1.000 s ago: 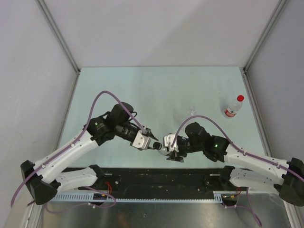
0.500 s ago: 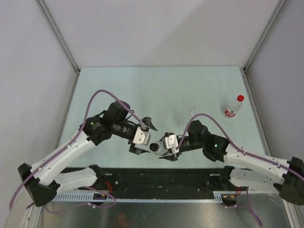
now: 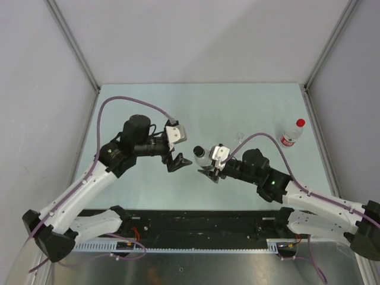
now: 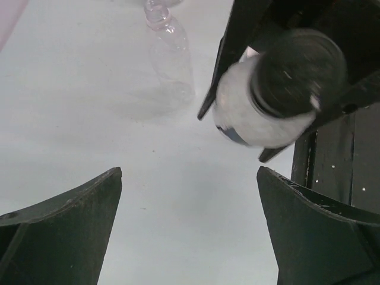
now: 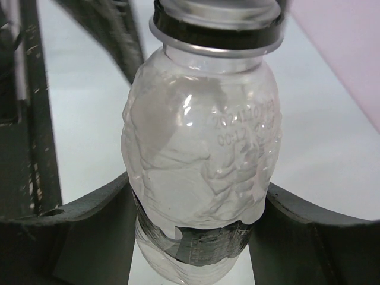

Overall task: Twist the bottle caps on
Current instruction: Screw the bottle cap onto the plastic bottle.

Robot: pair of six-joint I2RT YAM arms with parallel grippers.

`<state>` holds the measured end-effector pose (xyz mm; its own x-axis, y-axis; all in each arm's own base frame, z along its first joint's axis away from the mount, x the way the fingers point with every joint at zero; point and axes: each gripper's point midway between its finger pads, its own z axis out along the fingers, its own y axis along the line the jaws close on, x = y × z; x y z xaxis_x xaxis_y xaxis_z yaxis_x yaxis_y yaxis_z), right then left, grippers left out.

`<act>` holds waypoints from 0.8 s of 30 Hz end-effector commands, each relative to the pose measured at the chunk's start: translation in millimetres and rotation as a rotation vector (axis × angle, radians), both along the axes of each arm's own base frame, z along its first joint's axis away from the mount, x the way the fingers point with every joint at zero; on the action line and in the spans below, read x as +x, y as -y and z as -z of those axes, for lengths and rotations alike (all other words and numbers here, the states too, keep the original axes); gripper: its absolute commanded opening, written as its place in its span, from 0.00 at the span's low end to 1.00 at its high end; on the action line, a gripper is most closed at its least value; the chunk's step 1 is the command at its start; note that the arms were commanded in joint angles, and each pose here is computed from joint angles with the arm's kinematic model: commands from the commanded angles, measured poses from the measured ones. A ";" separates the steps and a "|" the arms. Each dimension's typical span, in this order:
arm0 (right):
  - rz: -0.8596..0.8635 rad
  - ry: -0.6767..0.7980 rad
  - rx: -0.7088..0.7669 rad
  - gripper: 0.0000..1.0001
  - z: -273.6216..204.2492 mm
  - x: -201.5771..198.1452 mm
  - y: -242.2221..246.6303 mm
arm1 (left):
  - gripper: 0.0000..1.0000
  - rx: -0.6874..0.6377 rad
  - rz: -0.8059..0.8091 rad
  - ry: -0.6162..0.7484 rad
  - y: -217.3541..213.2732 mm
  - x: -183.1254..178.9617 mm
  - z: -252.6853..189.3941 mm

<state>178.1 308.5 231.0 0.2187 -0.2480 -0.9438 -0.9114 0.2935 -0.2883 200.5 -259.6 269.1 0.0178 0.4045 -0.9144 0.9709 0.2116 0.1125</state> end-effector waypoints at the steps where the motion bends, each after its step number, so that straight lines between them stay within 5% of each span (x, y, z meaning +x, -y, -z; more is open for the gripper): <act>1: 0.197 0.028 0.199 0.01 -46.1 27.9 12.3 | 1.00 -0.129 -0.078 0.061 -4.2 1.1 -36.1; 8: 0.406 -0.006 0.222 0.00 -39.4 57.9 28.6 | 0.99 -0.275 -0.166 0.022 -5.6 0.2 -87.6; 24: 0.336 -0.059 0.227 0.00 -23.9 57.9 2.8 | 0.96 -0.392 -0.339 -0.177 17.7 41.9 -114.5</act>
